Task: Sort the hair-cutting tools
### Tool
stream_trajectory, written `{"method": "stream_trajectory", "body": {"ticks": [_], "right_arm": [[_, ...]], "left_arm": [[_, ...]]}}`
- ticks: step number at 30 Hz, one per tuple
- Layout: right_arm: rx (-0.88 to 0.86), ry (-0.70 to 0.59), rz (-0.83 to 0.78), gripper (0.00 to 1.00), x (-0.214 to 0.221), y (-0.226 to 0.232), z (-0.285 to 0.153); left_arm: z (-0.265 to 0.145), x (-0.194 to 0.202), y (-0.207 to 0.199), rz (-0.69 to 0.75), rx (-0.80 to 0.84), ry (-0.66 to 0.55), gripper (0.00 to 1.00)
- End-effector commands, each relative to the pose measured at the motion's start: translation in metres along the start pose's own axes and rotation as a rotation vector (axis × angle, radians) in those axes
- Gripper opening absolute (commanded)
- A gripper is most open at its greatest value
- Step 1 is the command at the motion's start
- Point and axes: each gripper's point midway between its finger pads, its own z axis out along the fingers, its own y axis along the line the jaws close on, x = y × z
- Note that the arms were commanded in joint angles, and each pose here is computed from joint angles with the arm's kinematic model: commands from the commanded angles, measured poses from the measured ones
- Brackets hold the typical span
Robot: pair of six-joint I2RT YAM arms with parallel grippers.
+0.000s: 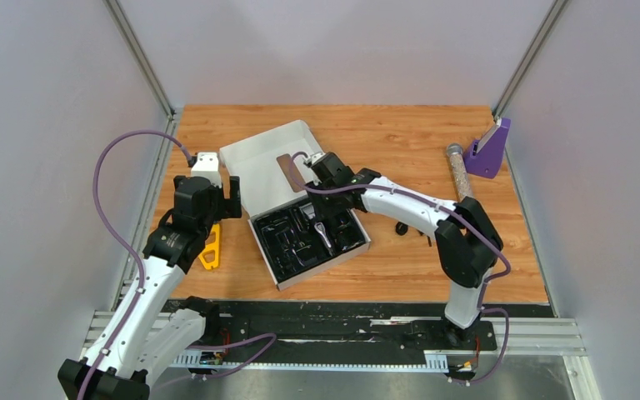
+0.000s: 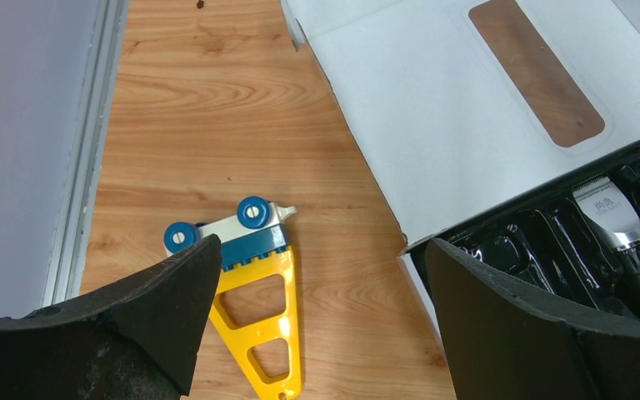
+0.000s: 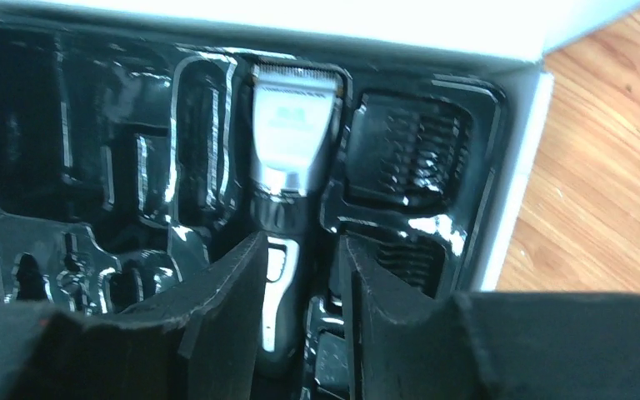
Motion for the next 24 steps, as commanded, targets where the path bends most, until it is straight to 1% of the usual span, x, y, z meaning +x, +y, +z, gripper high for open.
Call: {"method": "stream_trajectory", "body": {"ticks": [1, 6, 13, 17, 24], "right_arm": [[0.075, -0.114, 0.004, 0.39, -0.018, -0.023, -0.037], [0.184, -0.183, 0.091, 0.42, -0.011, -0.069, -0.079], [0.342, -0.191, 0.281, 0.47, 0.026, -0.150, -0.114], [0.388, -0.167, 0.375, 0.49, 0.047, -0.189, -0.120], [0.462, -0.102, 0.482, 0.49, 0.075, -0.230, -0.111]], "left_arm": [[-0.003, -0.012, 0.000, -0.029, -0.002, -0.038, 1.00], [-0.004, -0.013, -0.001, -0.029, 0.005, -0.040, 1.00], [-0.005, -0.014, -0.002, -0.034, 0.013, -0.043, 1.00], [-0.005, -0.014, -0.004, -0.034, 0.020, -0.041, 1.00], [-0.006, -0.015, -0.006, -0.038, 0.033, -0.044, 1.00]]}}
